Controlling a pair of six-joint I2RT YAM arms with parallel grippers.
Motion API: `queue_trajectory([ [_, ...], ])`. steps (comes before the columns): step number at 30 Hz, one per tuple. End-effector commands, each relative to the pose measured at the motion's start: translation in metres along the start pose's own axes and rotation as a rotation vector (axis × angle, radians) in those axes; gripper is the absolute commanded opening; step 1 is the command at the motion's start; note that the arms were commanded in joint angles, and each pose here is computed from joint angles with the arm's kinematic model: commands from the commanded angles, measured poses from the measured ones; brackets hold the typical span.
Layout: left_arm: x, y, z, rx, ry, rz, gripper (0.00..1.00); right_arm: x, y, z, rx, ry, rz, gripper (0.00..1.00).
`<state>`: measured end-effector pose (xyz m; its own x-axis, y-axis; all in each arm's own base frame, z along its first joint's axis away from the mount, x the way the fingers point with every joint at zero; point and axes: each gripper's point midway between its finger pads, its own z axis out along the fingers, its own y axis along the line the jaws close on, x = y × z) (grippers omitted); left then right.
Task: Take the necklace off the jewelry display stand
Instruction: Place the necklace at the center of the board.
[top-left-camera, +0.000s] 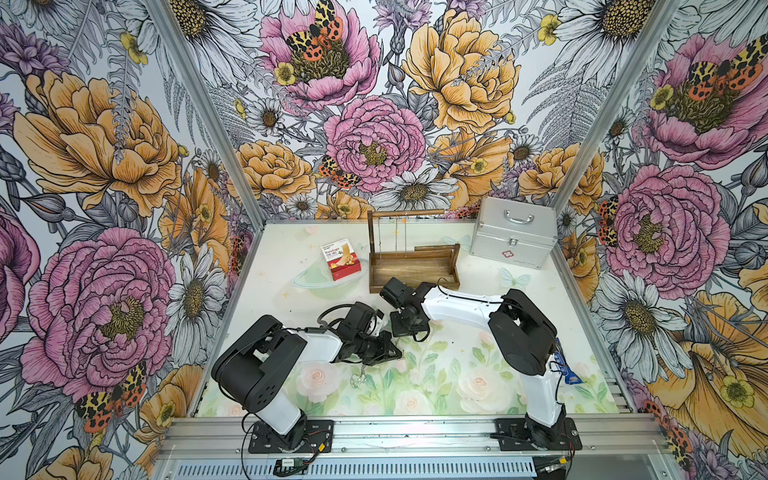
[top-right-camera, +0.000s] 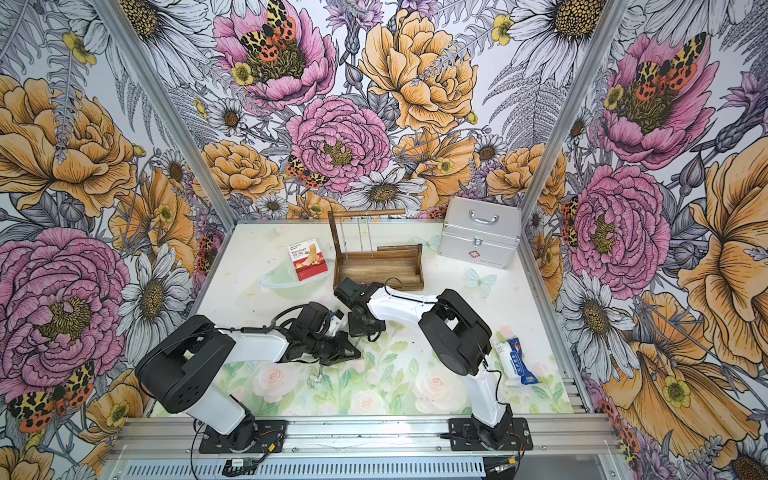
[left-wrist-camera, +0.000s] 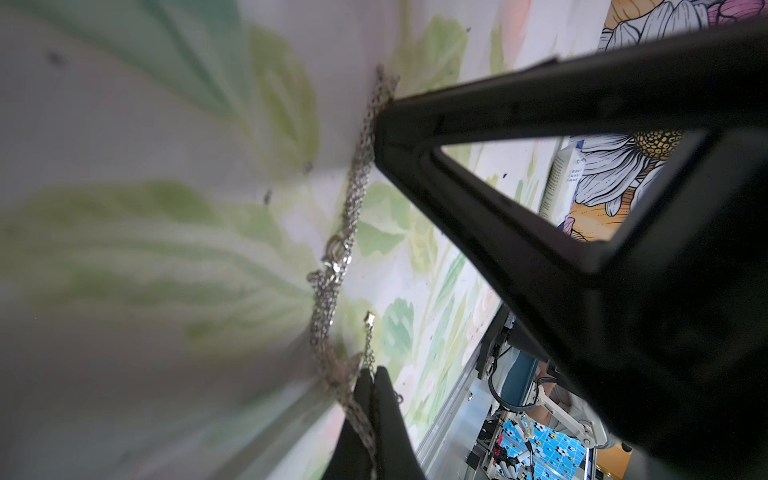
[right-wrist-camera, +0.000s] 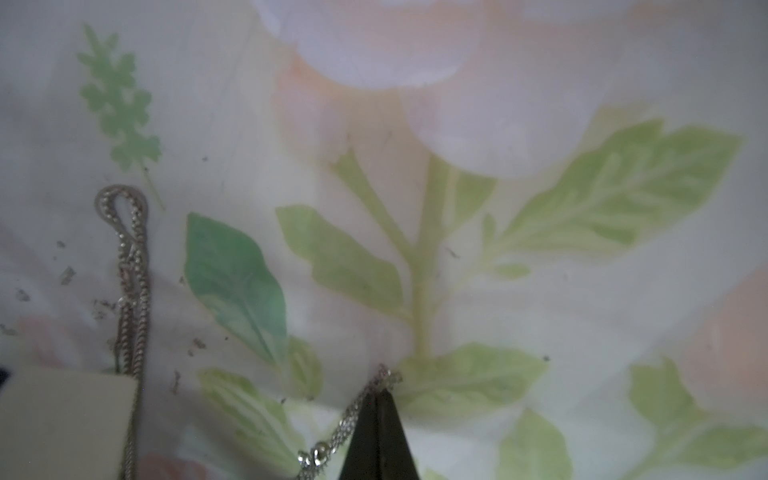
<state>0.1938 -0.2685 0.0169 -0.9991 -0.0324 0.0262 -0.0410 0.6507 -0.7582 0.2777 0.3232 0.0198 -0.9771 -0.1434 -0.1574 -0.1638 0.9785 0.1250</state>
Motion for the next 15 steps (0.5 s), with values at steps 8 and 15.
queue_trajectory([
  [8,0.000,-0.010,-0.004,0.027,-0.019,0.035,0.00,-0.008,-0.006,-0.014,0.025,-0.053,0.015,0.07],
  [15,0.000,-0.010,-0.004,0.025,-0.018,0.036,0.00,-0.014,0.000,-0.027,-0.009,-0.081,0.026,0.14],
])
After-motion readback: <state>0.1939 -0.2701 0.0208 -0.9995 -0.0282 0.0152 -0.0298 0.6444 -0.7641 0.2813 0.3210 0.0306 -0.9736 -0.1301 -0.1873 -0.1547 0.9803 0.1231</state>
